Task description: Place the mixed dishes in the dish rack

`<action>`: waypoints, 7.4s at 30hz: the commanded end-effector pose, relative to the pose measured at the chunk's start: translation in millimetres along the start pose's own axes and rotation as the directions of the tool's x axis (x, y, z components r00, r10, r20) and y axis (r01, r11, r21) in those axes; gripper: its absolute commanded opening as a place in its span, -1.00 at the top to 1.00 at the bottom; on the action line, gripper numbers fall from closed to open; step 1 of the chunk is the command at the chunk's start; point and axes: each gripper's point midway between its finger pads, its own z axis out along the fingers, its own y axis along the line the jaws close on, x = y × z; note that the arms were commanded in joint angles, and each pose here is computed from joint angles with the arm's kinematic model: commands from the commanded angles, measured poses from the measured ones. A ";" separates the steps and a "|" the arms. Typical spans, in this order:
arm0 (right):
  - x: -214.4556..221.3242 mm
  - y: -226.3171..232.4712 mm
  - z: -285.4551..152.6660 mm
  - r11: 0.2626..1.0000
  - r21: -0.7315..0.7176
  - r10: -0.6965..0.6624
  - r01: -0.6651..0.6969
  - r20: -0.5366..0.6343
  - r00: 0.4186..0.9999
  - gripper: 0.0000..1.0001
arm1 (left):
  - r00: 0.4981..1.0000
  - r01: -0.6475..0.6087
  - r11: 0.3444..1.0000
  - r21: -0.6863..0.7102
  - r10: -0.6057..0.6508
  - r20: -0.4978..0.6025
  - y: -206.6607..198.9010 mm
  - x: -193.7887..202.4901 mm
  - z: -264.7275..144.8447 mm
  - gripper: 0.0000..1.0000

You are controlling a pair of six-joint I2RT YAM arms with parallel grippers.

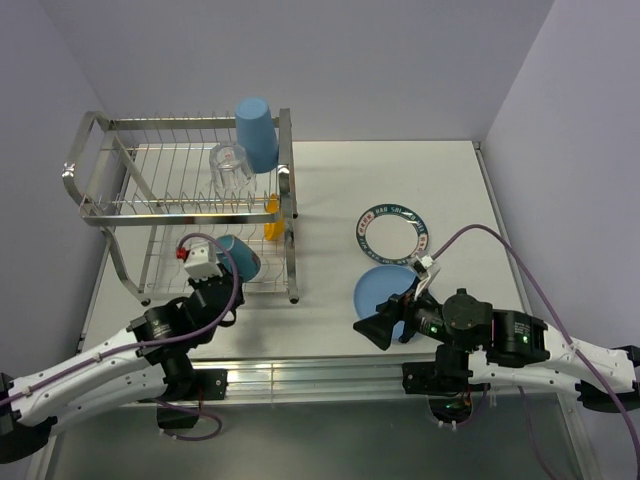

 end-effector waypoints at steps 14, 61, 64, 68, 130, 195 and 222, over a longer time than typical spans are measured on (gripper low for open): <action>8.5 -13.0 -6.1 0.994 -0.010 0.106 -0.106 0.041 0.993 -0.99 | 0.997 -0.070 0.997 0.033 0.069 0.018 -30.3 -1.9 47.8 1.00; -39.2 -303.7 35.4 0.517 0.646 0.452 -0.562 0.351 0.820 -0.91 | 0.990 0.126 0.979 0.158 -0.114 -0.080 -29.7 5.6 10.4 -0.53; -31.1 -313.2 42.1 0.509 0.639 0.472 -0.576 0.352 0.808 -0.89 | 0.986 0.153 0.966 0.207 -0.136 -0.092 -37.0 -1.7 -0.3 -0.53; -12.4 -329.4 54.3 0.488 0.645 0.521 -0.589 0.326 0.789 -0.85 | 0.980 0.185 0.944 0.273 -0.157 -0.119 -48.2 -6.9 -12.0 -0.52; -54.0 -19.8 -22.5 0.913 -0.123 0.394 -0.388 0.026 0.919 1.00 | 0.980 0.156 0.626 0.764 -0.003 -0.198 -179.6 -67.5 -97.1 -0.47; -98.4 33.0 -10.5 0.947 -0.163 0.289 -0.275 0.066 0.955 -0.99 | 0.613 -0.069 0.993 -0.096 0.118 0.781 -57.8 -442.3 -206.5 0.99; -73.4 17.4 -4.1 0.943 -0.139 0.309 -0.301 0.037 0.950 -0.99 | 0.701 -0.297 0.891 -0.342 0.447 0.555 -87.3 -391.5 -124.3 1.00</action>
